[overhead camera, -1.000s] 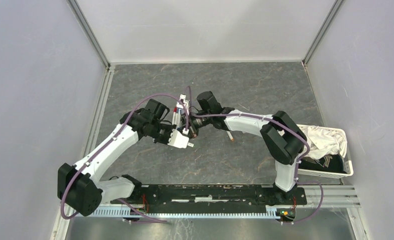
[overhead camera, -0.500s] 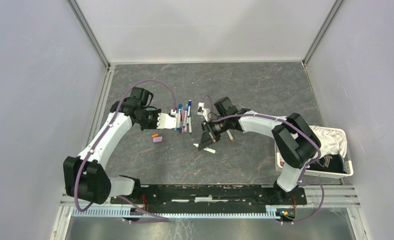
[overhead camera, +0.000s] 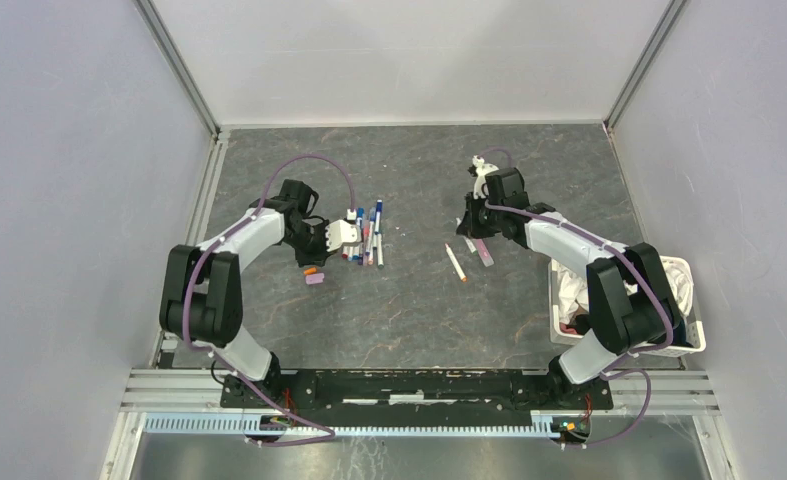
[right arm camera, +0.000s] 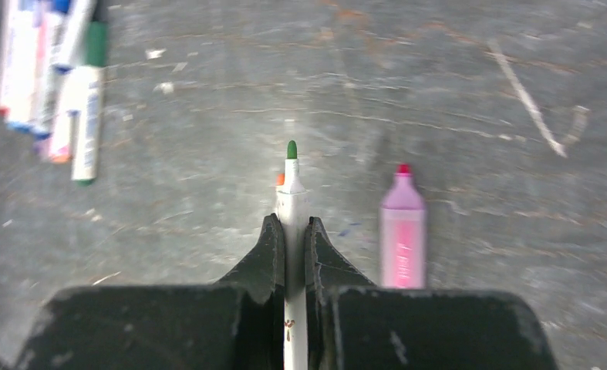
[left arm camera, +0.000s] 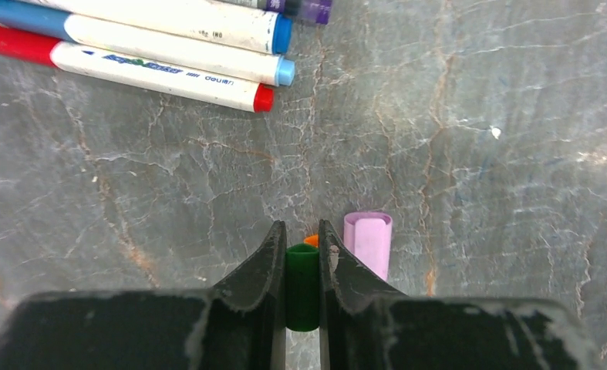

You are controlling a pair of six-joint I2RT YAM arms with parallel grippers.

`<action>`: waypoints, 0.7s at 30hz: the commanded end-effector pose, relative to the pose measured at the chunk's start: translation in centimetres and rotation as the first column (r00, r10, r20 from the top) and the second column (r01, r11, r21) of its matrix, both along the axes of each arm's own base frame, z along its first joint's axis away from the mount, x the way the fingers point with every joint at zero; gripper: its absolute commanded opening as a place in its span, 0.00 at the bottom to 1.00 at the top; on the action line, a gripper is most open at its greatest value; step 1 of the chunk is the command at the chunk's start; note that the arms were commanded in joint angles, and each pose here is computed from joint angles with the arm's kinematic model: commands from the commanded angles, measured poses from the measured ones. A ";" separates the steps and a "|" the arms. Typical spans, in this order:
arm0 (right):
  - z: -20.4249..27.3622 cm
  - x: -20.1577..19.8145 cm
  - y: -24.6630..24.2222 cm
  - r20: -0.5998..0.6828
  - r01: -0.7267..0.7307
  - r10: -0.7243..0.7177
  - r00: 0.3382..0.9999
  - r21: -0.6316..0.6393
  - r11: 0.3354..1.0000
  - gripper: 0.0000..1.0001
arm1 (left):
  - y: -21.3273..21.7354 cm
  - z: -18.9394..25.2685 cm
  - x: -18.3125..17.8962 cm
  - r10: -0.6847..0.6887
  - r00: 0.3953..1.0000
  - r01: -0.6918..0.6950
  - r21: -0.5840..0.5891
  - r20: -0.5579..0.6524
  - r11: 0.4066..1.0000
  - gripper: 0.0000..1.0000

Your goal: Open the pen caps

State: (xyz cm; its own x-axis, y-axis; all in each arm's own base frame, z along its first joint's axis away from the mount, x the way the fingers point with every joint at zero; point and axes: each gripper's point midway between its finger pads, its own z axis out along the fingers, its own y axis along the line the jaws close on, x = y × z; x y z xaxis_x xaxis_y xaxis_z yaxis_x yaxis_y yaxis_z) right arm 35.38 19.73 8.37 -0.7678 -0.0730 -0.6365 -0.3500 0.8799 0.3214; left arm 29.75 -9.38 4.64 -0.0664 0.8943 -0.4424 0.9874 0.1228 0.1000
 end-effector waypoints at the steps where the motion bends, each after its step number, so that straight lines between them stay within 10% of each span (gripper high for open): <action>1: -0.3 3.0 -5.1 0.118 0.243 -0.228 0.966 -0.127 0.962 0.00 | -0.2 -1.0 1.8 0.086 0.996 -0.087 -0.024 -0.008 0.996 0.04; 14: -4.4 4.2 -10.7 0.130 0.356 -0.331 0.935 -0.363 0.861 0.00 | 0.2 -3.6 1.7 0.135 0.985 -0.134 0.019 -0.109 0.991 0.38; 18: -5.1 3.8 -11.6 0.136 0.367 -0.341 0.930 -0.404 0.838 0.00 | -0.4 -1.5 1.8 0.134 0.985 -0.137 -0.017 -0.113 0.990 0.85; 21: -5.2 3.9 -12.1 0.137 0.366 -0.341 0.930 -0.434 0.823 0.06 | -0.9 1.0 2.4 0.133 0.988 -0.137 -0.056 -0.074 0.989 0.91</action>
